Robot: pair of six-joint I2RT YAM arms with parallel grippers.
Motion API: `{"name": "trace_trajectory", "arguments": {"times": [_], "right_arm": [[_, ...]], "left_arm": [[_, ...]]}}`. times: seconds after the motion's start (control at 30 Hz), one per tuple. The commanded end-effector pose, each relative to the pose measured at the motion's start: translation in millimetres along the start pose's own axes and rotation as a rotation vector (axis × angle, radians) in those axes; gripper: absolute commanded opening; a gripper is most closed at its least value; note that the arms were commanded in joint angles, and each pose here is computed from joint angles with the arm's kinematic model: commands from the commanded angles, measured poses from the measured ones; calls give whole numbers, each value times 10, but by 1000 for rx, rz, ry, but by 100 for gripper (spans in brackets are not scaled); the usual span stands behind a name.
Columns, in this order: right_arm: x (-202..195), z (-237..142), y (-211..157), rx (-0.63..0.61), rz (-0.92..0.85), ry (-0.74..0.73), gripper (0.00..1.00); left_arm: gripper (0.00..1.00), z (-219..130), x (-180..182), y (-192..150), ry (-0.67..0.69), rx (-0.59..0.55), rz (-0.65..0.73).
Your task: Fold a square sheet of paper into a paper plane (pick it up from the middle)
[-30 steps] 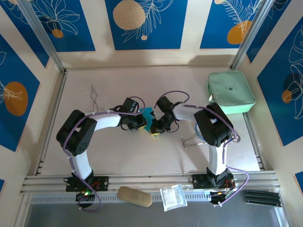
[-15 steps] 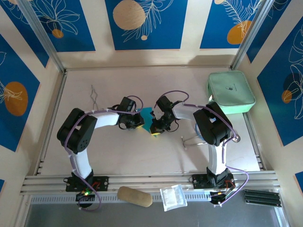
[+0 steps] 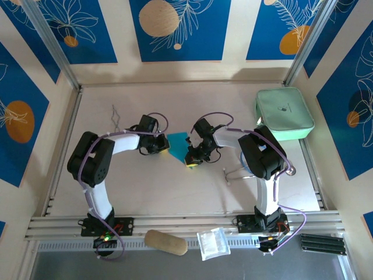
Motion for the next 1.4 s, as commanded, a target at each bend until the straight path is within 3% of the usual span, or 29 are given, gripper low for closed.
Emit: {"name": "trace_trajectory", "arguments": {"times": [0.0, 0.23, 0.43, 0.67, 0.8, 1.13, 1.37], "right_arm": [[-461, 178, -277, 114, 133, -185, 0], [-374, 164, -191, 99, 134, -142, 0], [-355, 163, -170, 100, 131, -137, 0], [-273, 132, -136, 84, 105, -98, 0], [-105, 41, -82, 43, 54, -37, 1], [377, -264, 109, -63, -33, 109, 2], [309, -176, 255, -76, 39, 49, 0]], "left_arm": [[13, -149, 13, 183, 71, -51, 48], [11, -417, -333, 54, -45, -125, -7], [9, -273, -599, -263, -135, -74, -25], [7, -14, -546, -464, -94, -3, -40], [6, 89, -385, -481, -1, -5, -20], [5, 183, -331, -481, 22, 3, -23], [5, 204, -267, -521, 57, 25, -42]]}}
Point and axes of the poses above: each hand's point on the last joint's axis, 136 mm out from that joint toward the fingers, its own z axis out along the fingers, its own x axis along the line the jaws close on, y = z × x, the point moved 6 cm from there along -z, back along the fingers, and after that the axes turned 6 degrees about z, right-handed, at the moved point
